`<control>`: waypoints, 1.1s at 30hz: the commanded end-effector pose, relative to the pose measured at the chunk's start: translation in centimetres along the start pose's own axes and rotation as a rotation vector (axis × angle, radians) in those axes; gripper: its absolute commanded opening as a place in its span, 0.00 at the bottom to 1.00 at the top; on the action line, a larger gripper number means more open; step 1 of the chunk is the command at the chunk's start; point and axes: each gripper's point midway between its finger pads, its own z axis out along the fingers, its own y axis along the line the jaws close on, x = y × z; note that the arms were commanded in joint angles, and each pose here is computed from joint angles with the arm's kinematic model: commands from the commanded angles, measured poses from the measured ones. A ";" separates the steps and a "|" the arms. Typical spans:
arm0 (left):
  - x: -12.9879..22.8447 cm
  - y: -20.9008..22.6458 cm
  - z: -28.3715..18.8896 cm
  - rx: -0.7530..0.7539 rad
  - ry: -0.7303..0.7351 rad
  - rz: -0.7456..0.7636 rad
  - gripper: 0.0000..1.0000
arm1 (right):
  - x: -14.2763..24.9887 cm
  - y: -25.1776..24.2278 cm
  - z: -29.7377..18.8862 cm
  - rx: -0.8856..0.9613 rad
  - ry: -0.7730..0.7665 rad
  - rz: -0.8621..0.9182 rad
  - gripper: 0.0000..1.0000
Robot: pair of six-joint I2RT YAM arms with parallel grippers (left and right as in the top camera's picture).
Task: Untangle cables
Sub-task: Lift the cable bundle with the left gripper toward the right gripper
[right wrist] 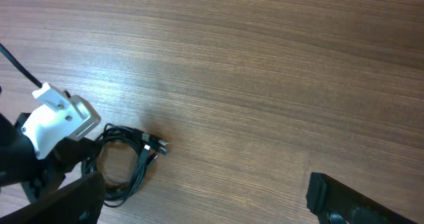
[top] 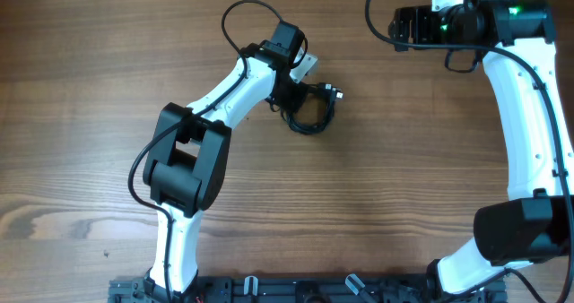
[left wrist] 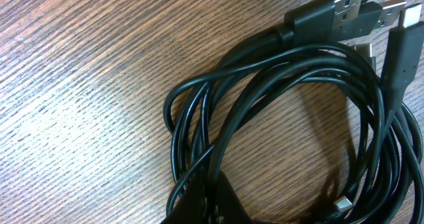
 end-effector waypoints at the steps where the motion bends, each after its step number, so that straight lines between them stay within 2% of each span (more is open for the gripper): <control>1: 0.9 0.3 1.1 -0.007 0.031 -0.012 0.04 | 1.0 -1.4 0.8 0.068 0.045 0.031 1.00; 7: 0.4 0.2 -0.1 -0.010 0.007 -0.017 0.04 | 2.0 -1.9 0.7 0.101 0.084 0.066 1.00; 19: -3.6 0.9 -10.4 -0.020 -0.231 -0.027 0.04 | 2.6 -1.4 0.7 0.076 0.106 0.137 1.00; 24: -4.5 1.2 -14.3 0.017 -0.322 -0.044 0.04 | 2.4 0.2 0.7 -0.018 0.103 0.135 1.00; 33: -5.4 1.6 -19.3 0.017 -0.445 -0.041 0.04 | 2.0 4.8 0.7 -0.302 0.096 0.103 1.00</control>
